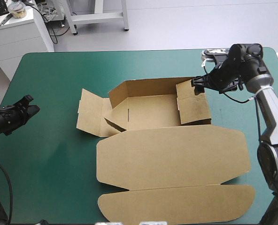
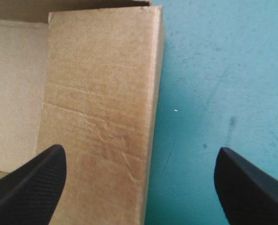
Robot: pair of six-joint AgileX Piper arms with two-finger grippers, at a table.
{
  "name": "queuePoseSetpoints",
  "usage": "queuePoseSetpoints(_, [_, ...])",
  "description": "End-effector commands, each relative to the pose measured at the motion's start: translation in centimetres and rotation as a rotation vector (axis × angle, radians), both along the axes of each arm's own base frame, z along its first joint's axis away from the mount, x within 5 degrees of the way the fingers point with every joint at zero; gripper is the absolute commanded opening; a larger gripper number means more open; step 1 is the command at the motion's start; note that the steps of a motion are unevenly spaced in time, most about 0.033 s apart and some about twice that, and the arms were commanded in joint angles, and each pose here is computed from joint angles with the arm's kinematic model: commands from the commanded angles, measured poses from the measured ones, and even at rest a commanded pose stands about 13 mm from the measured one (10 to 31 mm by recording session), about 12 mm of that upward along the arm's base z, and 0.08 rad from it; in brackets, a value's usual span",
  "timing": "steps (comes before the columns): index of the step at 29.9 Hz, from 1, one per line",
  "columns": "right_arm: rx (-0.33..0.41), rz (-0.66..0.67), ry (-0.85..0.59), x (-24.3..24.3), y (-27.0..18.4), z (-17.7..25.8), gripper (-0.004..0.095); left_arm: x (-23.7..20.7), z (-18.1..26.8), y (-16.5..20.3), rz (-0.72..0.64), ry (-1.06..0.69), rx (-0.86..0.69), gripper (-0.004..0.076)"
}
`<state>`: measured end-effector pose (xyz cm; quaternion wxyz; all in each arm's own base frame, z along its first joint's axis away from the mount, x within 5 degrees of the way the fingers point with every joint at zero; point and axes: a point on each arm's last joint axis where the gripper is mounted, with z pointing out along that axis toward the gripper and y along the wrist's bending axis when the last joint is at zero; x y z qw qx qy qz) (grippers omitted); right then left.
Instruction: Fold the box
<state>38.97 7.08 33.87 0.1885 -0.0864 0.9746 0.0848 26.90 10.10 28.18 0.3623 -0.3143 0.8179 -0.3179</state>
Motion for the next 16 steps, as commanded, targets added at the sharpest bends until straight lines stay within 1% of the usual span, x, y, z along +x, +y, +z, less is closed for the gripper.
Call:
queuePoseSetpoints(1, [0.013, 0.018, -0.015, 0.0, 0.9, 0.7, 0.0794, -0.1, 2.0, -0.2, 0.014, -0.072, -0.011, -0.0010])
queuePoseSetpoints(9, [0.003, 0.012, 0.072, 1.3, 1.8, -2.6, 0.0793, -0.1, 2.0, -0.2, 0.014, -0.070, -0.007, -0.0010])
queuePoseSetpoints(15, [-0.058, -0.009, 0.138, 0.9, 1.2, -4.6, 0.0788, -0.1, 2.0, -0.2, 0.015, -0.071, -0.007, -0.0010])
queuePoseSetpoints(16, [-0.060, -0.009, 0.149, 0.7, 1.2, -4.9, 0.0770, -0.1, 2.0, -0.2, 0.016, -0.071, -0.006, -0.0010])
